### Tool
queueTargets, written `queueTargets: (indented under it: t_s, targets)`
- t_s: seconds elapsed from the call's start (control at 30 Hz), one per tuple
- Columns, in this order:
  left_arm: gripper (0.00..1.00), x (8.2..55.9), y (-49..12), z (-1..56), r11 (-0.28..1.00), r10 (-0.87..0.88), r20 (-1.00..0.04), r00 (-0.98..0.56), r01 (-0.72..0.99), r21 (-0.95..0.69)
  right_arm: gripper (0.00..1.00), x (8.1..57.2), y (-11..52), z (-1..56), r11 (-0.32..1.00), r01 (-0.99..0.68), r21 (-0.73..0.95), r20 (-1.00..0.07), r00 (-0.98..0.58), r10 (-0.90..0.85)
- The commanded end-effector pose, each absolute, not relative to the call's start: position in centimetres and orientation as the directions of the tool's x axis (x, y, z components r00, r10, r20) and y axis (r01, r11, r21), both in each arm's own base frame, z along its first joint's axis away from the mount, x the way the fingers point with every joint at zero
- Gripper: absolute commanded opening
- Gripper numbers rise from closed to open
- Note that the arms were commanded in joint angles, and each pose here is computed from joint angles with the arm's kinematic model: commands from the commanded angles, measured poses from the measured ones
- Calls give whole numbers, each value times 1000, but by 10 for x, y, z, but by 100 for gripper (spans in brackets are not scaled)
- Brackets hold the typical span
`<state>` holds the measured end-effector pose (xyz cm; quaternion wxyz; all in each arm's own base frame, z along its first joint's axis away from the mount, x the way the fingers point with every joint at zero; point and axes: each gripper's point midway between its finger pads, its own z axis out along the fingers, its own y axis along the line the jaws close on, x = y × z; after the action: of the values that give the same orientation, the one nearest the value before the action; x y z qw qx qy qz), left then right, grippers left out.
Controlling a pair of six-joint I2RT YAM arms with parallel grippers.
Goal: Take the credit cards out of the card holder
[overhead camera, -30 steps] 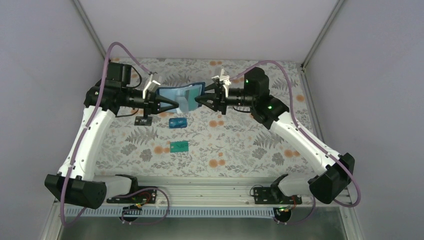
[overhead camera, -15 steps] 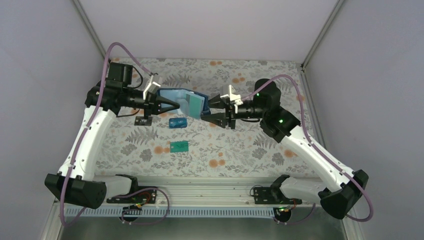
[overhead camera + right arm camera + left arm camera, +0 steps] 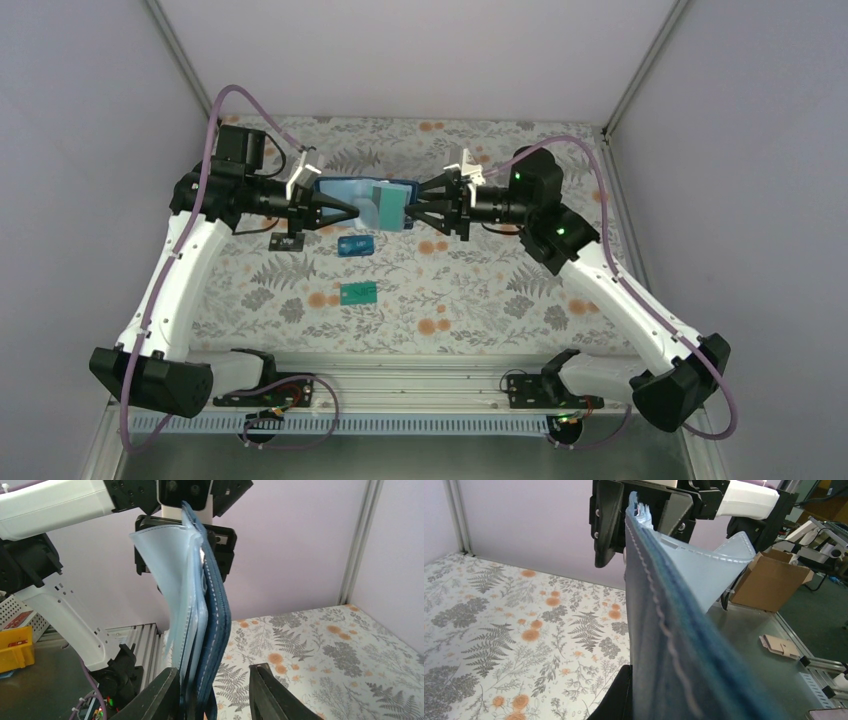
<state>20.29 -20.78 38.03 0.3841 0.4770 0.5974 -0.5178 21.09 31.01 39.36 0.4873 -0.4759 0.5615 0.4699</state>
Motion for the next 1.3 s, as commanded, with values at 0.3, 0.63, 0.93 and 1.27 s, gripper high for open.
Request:
queueTargets:
  t_s: [0.3,0.63,0.93,1.27]
  targets:
    - [2,196,-207,395,-28,142,-972,-189,980,-195,39,221,299,401,143,-987,77,-994,-87,-60]
    - [2,203,-208,389,-2,155,-965,-212,977,-215,41,224,307,402,127,-986,112,-991,-119,-55]
    - [2,203,-208,387,-2,156,-964,-216,976,-219,38,229,315,405,128,-983,128,-990,-135,-45]
    - [2,204,-208,385,2,158,-963,-220,975,-222,57,199,329,405,-52,-994,100,-993,-96,-74]
